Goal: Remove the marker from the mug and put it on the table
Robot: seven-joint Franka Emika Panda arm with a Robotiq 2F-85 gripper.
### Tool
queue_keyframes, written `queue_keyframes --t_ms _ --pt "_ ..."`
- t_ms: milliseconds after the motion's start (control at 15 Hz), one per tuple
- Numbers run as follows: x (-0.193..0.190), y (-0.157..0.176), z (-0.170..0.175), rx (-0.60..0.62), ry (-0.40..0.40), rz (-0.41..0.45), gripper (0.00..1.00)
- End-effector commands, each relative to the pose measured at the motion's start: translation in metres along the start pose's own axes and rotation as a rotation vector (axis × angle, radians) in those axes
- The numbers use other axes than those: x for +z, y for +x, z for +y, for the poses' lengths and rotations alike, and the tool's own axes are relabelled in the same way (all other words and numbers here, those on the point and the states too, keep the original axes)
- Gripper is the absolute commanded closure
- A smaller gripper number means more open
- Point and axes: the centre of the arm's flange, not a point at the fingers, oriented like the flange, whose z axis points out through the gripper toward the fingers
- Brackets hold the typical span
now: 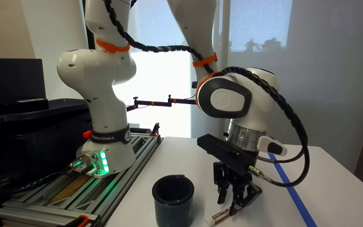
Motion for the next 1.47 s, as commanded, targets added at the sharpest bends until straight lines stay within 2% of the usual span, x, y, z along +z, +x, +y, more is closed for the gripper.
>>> queue_keyframes --t_ms 0,200,267,467,733,933,1067,1267,1400 --pt "-0.024 -0.018 -0.014 -0.02 0.015 0.037 0.25" --pt "-0.045 -0.032 -0.022 -0.017 0.018 0.041 0.03" --pt "-0.054 -0.037 -0.024 -0.017 0.03 0.035 0.0" --pt "-0.078 -0.057 -0.033 0.015 0.096 -0.021 0.0" --pt "-0.109 -0.088 -0.047 0.142 0.227 -0.057 0.0" --pt "-0.125 -0.108 -0.058 0.262 0.308 -0.007 0.0" --pt "-0.128 -0.114 -0.063 0.33 0.344 0.07 0.0" --pt "-0.132 -0.123 -0.073 0.445 0.319 0.139 0.0" --pt "-0.135 -0.125 -0.081 0.519 0.268 0.142 0.0"
